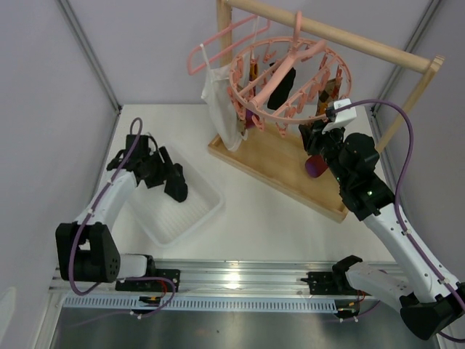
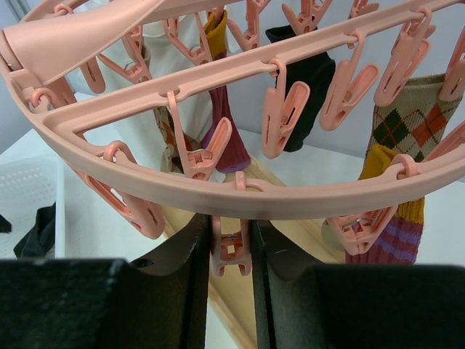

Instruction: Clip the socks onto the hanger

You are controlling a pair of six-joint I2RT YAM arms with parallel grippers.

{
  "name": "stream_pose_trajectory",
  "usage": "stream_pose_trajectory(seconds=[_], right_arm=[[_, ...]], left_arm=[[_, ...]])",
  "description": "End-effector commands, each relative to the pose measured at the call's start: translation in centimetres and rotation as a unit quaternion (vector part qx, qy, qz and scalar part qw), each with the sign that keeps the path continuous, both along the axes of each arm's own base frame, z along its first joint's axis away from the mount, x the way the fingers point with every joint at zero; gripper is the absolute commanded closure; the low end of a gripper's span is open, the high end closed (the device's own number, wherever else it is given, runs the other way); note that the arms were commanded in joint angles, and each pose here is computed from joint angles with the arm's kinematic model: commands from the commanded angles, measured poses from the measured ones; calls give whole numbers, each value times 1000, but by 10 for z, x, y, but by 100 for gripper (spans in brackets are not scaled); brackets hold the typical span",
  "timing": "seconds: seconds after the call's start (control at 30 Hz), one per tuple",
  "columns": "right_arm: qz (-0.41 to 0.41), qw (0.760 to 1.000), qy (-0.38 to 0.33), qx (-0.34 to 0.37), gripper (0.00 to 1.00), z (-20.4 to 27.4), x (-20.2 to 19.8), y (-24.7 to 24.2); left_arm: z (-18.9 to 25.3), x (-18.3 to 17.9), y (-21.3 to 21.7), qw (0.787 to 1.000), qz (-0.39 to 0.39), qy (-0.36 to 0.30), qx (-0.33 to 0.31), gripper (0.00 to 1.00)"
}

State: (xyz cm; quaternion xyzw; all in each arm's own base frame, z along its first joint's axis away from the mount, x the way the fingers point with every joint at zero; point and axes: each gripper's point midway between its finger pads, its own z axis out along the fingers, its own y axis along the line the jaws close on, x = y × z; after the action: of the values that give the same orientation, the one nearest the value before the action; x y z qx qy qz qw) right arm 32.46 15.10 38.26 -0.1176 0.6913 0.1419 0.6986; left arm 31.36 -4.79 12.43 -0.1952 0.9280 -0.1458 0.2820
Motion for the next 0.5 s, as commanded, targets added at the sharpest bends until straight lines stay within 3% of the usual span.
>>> stream_pose_trajectory(seconds=[0.0, 0.47], right_arm=[[0, 1000, -2, 7, 98, 2, -1, -1], [-1, 1000, 3, 4, 98, -3, 1, -1]], left_arm=[[-2, 14, -24, 1000, -25, 0, -4, 32], [-47, 24, -36, 997, -23, 68, 29, 43]])
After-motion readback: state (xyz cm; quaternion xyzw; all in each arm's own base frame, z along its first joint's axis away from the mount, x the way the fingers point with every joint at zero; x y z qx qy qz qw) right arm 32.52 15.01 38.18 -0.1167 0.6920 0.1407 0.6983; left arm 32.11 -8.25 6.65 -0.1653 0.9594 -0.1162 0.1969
